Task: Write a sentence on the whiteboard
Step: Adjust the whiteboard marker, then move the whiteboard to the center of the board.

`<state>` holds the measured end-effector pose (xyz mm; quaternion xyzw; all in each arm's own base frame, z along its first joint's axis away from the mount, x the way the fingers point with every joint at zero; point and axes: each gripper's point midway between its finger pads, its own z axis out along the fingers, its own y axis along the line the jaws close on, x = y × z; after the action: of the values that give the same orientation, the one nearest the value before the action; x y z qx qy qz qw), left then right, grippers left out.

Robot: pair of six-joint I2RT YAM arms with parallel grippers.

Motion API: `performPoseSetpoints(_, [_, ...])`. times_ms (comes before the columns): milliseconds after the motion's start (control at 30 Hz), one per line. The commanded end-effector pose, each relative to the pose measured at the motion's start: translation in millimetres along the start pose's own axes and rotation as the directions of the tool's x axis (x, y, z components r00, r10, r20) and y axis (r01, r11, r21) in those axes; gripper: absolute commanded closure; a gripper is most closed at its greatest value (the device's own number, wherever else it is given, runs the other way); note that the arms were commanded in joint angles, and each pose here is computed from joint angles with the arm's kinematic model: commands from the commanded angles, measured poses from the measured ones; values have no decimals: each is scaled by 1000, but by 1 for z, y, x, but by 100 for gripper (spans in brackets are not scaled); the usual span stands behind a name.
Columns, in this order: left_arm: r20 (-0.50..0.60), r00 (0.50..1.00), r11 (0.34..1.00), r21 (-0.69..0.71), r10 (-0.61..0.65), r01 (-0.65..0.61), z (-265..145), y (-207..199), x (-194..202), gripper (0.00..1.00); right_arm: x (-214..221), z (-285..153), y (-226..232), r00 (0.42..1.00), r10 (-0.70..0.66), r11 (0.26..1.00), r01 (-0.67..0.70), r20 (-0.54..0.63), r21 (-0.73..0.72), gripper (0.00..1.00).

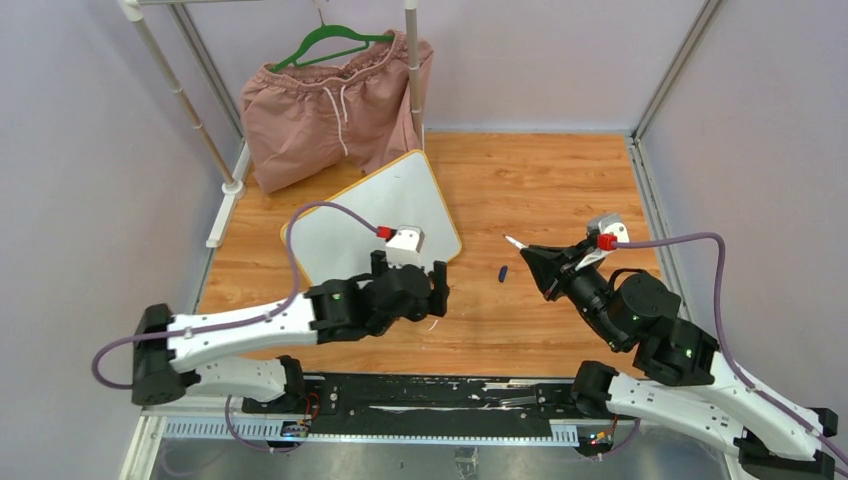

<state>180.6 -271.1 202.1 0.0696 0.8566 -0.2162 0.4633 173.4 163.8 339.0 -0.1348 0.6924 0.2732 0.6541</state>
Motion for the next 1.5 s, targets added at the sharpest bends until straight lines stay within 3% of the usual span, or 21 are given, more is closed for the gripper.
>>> performPoseSetpoints(0, [32, 997, 984, -165, -66, 70, 26, -1, 7, 0, 4, -11, -31, 999, -43, 990, 43, -3, 138, 100])
performPoseSetpoints(233, [0, 982, 937, -298, -189, 181, 70, -20, 37, 1, -7, -31, -54, 998, -62, 976, 55, 26, 211, 100])
performPoseSetpoints(467, [-69, 981, 871, -474, -182, 129, 113, -27, 77, 21, -22, -48, -65, 995, -67, 973, 50, 69, 227, 100])
performPoseSetpoints(800, [-28, 976, 814, -557, -216, 164, 137, -14, 96, 20, -37, -61, -65, 993, -63, 980, 43, 96, 195, 100])
performPoseSetpoints(1233, [25, 971, 743, -639, -237, 198, 157, 24, 98, 27, -36, -65, -66, 993, -63, 982, 44, 101, 182, 100])
performPoseSetpoints(1467, [56, 985, 728, -667, -165, 160, 163, 39, 91, 30, -35, -64, -64, 993, -67, 984, 50, 95, 171, 100])
